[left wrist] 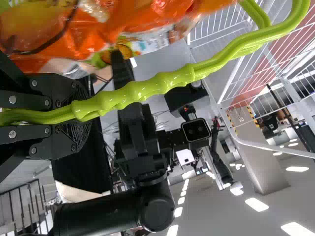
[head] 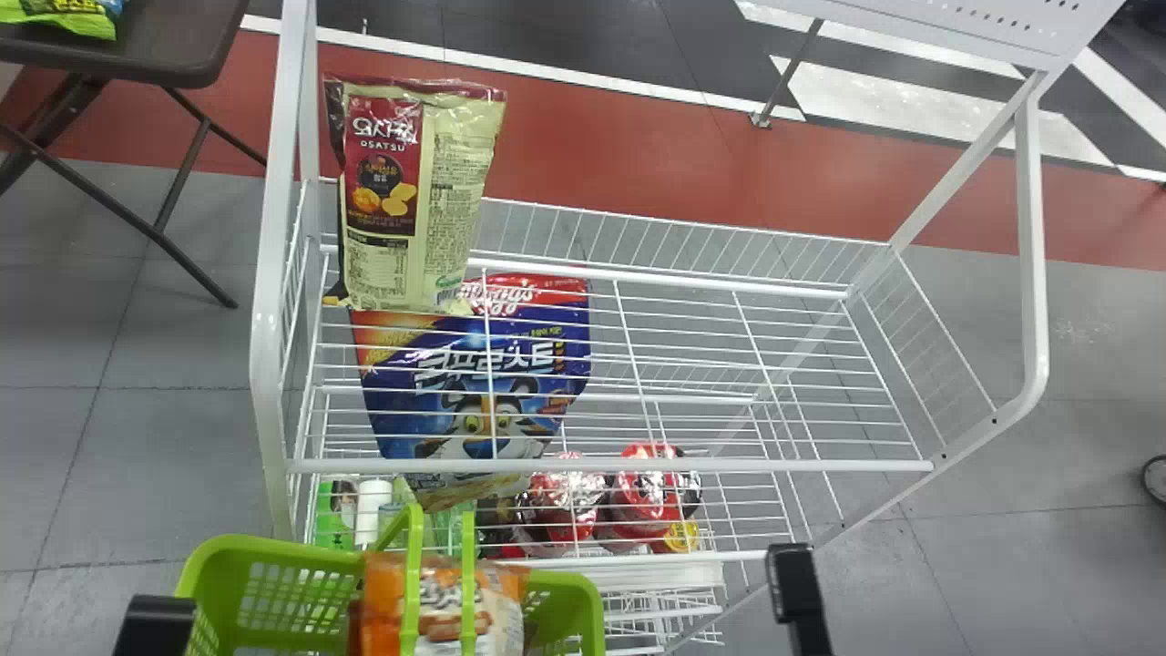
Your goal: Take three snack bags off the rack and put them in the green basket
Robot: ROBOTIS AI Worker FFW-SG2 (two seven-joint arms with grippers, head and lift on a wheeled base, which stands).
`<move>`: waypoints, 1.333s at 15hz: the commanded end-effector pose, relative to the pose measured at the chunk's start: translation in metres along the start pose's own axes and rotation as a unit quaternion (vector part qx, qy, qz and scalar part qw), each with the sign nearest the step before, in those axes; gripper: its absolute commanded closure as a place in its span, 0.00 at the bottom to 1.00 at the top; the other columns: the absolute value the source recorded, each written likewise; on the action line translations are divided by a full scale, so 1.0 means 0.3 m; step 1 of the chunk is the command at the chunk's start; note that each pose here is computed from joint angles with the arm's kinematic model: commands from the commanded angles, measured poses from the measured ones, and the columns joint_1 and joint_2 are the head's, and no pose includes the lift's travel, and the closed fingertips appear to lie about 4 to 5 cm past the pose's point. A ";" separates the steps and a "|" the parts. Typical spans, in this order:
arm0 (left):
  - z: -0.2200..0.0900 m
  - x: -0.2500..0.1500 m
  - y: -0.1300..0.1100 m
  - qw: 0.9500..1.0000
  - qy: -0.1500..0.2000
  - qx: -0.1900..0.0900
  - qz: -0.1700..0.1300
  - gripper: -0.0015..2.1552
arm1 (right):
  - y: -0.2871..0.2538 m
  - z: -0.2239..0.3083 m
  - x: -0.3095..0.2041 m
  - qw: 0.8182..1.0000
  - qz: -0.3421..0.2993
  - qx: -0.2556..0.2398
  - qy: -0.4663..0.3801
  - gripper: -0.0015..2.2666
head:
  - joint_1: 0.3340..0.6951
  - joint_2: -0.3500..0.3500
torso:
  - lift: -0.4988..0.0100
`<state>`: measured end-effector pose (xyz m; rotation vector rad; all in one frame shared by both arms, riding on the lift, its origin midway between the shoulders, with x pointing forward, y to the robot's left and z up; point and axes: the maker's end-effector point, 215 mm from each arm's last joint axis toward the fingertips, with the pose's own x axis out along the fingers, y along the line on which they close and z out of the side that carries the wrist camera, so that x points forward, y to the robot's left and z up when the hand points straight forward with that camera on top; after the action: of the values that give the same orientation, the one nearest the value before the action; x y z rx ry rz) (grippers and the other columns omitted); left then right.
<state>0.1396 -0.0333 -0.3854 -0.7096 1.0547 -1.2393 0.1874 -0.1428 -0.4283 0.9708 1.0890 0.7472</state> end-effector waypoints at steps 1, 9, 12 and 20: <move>0.001 0.002 -0.005 1.000 -0.001 0.001 -0.002 0.89 | -0.019 0.053 -0.082 0.999 -0.015 0.000 -0.030 0.02 | 1.00 0.00 | 0.93; -0.016 0.032 -0.011 1.000 0.008 0.007 0.001 0.89 | 0.104 0.398 -0.326 0.960 -0.066 -0.180 -0.206 0.02 | 1.00 0.00 | 0.93; -0.021 0.040 -0.006 1.000 0.012 0.010 0.006 0.89 | 0.230 0.596 -0.384 0.880 -0.138 -0.349 -0.291 0.02 | 1.00 0.00 | 0.93; -0.021 0.034 -0.003 1.000 0.003 0.013 0.005 0.89 | 0.456 0.669 -0.150 0.732 -0.207 -0.498 -0.415 0.03 | 1.00 0.00 | 0.93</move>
<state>0.1344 -0.0434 -0.3892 -0.6768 1.0454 -1.2473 0.3623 -0.2027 -0.2501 0.0034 -0.0034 0.3011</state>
